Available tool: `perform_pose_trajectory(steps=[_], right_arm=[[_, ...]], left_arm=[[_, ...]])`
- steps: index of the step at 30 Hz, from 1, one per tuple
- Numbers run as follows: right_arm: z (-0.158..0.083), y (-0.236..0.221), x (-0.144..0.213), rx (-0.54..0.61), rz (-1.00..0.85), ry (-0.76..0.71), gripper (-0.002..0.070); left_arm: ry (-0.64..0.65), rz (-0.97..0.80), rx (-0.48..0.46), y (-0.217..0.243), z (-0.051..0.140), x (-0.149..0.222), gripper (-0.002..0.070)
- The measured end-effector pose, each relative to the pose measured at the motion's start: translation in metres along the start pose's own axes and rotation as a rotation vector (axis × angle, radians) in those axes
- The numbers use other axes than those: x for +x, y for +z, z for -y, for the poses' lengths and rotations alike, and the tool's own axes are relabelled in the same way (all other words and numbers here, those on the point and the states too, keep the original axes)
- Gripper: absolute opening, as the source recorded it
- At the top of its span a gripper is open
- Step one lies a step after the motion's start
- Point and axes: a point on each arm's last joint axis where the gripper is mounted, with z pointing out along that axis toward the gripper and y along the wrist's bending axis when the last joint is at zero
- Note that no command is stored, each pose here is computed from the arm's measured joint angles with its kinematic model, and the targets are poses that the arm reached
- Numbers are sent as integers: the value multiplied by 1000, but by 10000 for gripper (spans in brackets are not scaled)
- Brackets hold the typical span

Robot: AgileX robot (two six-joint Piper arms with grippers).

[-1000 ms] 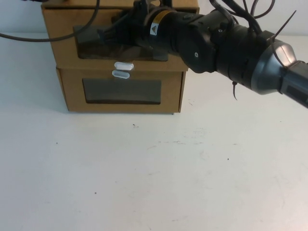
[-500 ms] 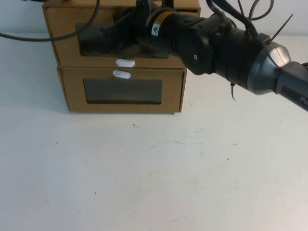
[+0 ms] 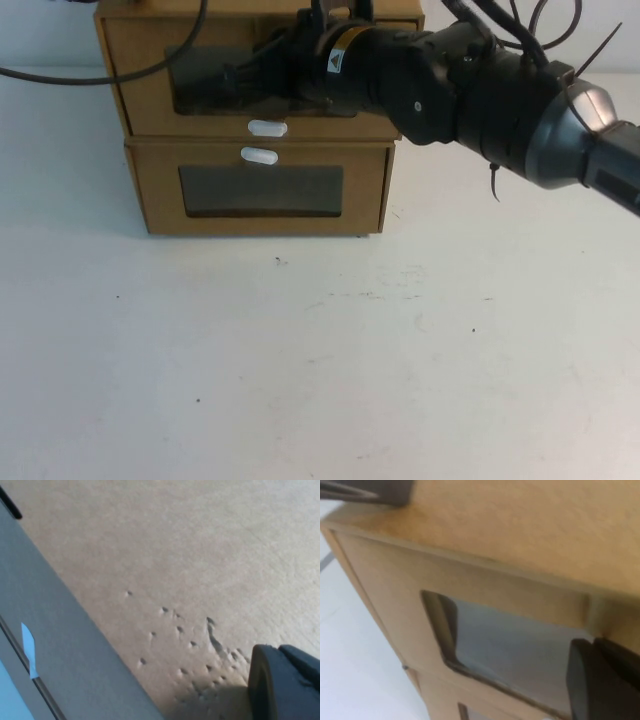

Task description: Close the shoe box

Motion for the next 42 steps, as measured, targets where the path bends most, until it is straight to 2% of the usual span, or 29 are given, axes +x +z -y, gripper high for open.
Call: perform_pose_trajectory(steps=[8, 13, 19, 25, 30, 34, 38, 42], right_arm=[[-5, -34, -22, -1, -45, -1, -13], [-15, -62, -33, -37, -112, -41, -13], [-18, -108, -53, -53, -148, -107, -13], [-2, -161, -66, 75, -240, -144, -13], [31, -201, -54, 203, -325, -86, -13], [53, -244, -30, 288, -335, -24, -13], [57, -292, -2, 328, -273, 22, -13], [50, -332, 32, 321, -146, 70, -13]], left_arm=[[-7, 8, 12, 0, 1, -1, -5], [17, 30, 9, -14, 12, -8, -5], [126, 23, -55, -55, 40, -20, -5], [222, 65, -203, -113, 79, -20, -5], [227, 97, -292, -142, 105, 8, -5], [201, 127, -326, -146, 113, 36, -5], [188, 179, -294, -145, 124, 64, -5], [222, 290, -270, -158, 148, 90, -5]])
